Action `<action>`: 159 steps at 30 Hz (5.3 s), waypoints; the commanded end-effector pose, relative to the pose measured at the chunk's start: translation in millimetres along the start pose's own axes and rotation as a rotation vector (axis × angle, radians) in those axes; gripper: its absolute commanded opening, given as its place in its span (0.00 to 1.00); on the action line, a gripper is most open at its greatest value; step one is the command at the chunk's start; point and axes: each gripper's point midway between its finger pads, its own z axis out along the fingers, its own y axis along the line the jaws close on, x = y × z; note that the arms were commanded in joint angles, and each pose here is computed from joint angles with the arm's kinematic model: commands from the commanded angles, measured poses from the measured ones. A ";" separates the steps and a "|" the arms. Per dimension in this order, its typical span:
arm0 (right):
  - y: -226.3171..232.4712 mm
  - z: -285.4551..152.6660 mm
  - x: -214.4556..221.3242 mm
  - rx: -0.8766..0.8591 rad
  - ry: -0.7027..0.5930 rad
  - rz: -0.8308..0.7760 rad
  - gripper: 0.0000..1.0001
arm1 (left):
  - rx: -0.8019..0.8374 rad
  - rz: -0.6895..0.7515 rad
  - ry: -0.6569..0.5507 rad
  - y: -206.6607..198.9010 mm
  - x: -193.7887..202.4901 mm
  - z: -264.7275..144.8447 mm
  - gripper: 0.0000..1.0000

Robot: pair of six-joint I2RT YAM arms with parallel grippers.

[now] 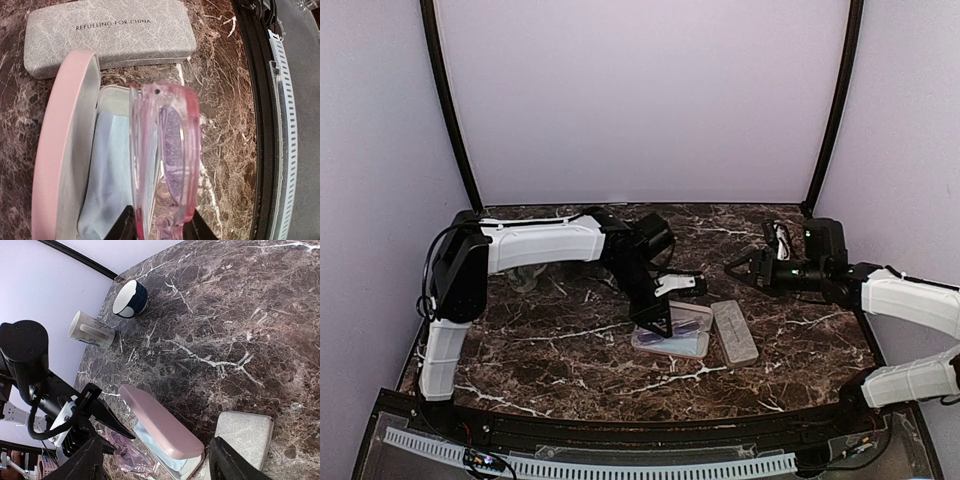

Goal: Organize the sunglasses
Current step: Place the sunglasses in the sunglasses case, then adjust the sunglasses in the sunglasses case.

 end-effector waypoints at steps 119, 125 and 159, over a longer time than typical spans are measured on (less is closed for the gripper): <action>-5.5 24.8 63.6 -0.167 0.124 0.106 0.74 | -0.345 0.222 0.189 13.6 -19.6 -2.8 0.46; -3.9 27.0 66.7 -0.171 0.133 0.105 0.74 | -0.355 0.225 0.158 10.8 -25.1 -8.4 0.47; 36.4 23.8 90.7 0.035 0.148 -0.453 0.89 | -0.635 -0.220 -0.378 9.6 35.3 -100.9 0.97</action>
